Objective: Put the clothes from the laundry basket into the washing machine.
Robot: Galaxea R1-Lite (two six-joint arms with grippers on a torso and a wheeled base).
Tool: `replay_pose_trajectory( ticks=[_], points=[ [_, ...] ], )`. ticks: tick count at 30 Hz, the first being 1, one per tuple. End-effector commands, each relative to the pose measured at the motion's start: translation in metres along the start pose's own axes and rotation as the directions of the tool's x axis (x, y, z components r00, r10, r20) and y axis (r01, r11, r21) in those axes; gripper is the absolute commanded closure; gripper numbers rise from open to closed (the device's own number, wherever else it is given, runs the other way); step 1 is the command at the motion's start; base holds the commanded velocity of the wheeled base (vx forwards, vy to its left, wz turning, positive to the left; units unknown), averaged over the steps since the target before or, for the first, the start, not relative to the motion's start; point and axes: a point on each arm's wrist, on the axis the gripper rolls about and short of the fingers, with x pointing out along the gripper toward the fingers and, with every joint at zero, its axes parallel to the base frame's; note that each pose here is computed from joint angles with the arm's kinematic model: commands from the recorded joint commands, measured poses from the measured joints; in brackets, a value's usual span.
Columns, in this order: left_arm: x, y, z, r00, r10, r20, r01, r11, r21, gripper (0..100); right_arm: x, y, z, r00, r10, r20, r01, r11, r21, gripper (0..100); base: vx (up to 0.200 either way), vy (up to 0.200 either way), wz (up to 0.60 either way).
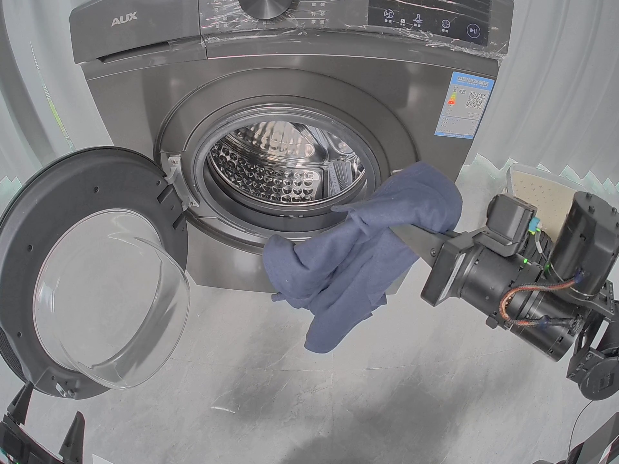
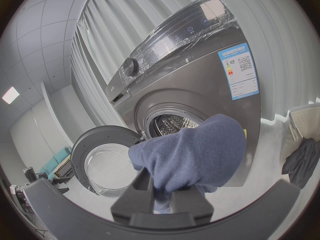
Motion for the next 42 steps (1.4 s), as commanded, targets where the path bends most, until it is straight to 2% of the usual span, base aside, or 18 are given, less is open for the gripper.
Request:
replay_pose_trajectory(
  ticks=[1,5,6,8,9,13,16,21,23,25,26,27,28,32,33,35,36,42],
  points=[
    [-0.010,-0.002,0.041,0.987,-0.058,0.150,0.059,0.998,-0.002,0,0.014,0.006,-0.012,0.999,0.028,-0.019,-0.028,1.000,0.000,100,0.000,0.000,0.00],
    [0.004,-0.003,0.052,0.984,-0.168,0.053,0.168,0.986,0.011,0,0.023,0.011,-0.016,0.999,0.051,0.015,-0.052,0.999,0.002,100,0.000,0.000,0.00],
    [0.004,-0.003,0.052,0.984,-0.168,0.053,0.168,0.986,0.011,0,0.023,0.011,-0.016,0.999,0.051,0.015,-0.052,0.999,0.002,100,0.000,0.000,0.00],
    [0.024,-0.003,0.055,0.964,-0.261,-0.056,0.260,0.965,-0.015,0,0.028,0.014,-0.015,0.997,0.065,0.047,-0.065,0.998,0.004,100,0.000,0.000,0.00],
    [0.032,-0.003,0.058,0.953,-0.292,-0.076,0.292,0.956,-0.020,0,0.031,0.016,-0.013,0.996,0.069,0.056,-0.069,0.998,0.005,100,0.000,0.000,0.00],
    [0.066,-0.003,0.069,0.924,-0.364,-0.121,0.366,0.931,0.000,0,0.034,0.017,-0.008,0.995,0.070,0.077,-0.071,0.997,0.010,100,0.000,0.000,0.00],
    [0.089,-0.004,0.073,0.905,-0.402,-0.138,0.405,0.914,-0.006,0,0.035,0.017,-0.006,0.994,0.068,0.087,-0.069,0.998,0.011,100,0.000,0.000,0.00],
    [0.121,-0.018,0.073,0.833,-0.531,-0.157,0.533,0.846,-0.036,0,0.035,0.017,-0.005,0.993,0.068,0.093,-0.069,0.998,0.012,100,0.000,0.000,0.00],
    [0.129,-0.024,0.071,0.808,-0.561,-0.181,0.562,0.825,-0.050,0,0.036,0.017,-0.005,0.993,0.068,0.093,-0.069,0.998,0.012,100,0.000,0.000,0.00],
    [0.137,-0.030,0.068,0.787,-0.583,-0.203,0.584,0.809,-0.059,0,0.036,0.018,-0.005,0.993,0.066,0.095,-0.068,0.998,0.012,100,0.000,0.000,0.00],
    [0.137,-0.030,0.068,0.787,-0.583,-0.203,0.584,0.809,-0.059,0,0.036,0.018,-0.005,0.993,0.066,0.095,-0.068,0.998,0.012,100,0.000,0.000,0.00],
    [0.144,-0.036,0.067,0.770,-0.600,-0.214,0.603,0.796,-0.063,0,0.036,0.017,-0.004,0.993,0.065,0.097,-0.067,0.998,0.012,100,0.000,0.000,0.00],
    [0.152,-0.040,0.066,0.762,-0.607,-0.227,0.610,0.790,-0.066,0,0.036,0.017,-0.004,0.993,0.064,0.097,-0.065,0.998,0.012,100,0.000,0.000,0.00],
    [0.167,-0.050,0.064,0.743,-0.627,-0.235,0.631,0.773,-0.068,0,0.036,0.017,-0.003,0.993,0.062,0.101,-0.063,0.998,0.012,100,0.000,0.000,0.00],
    [0.177,-0.058,0.061,0.726,-0.645,-0.237,0.649,0.757,-0.071,0,0.037,0.016,-0.003,0.993,0.060,0.101,-0.062,0.998,0.012,100,0.000,0.000,0.00],
    [0.177,-0.058,0.061,0.725,-0.646,-0.237,0.651,0.756,-0.070,0,0.037,0.016,-0.003,0.993,0.060,0.101,-0.062,0.998,0.012,100,0.000,0.000,0.00],
    [0.189,-0.067,0.055,0.714,-0.657,-0.241,0.663,0.746,-0.069,0,0.038,0.015,0.000,0.992,0.058,0.111,-0.059,0.998,0.013,100,0.000,0.000,0.00],
    [0.205,-0.086,0.046,0.673,-0.697,-0.246,0.705,0.706,-0.071,0,0.045,0.018,0.003,0.990,0.060,0.131,-0.063,0.998,0.017,100,0.000,0.000,0.00]
  ],
)
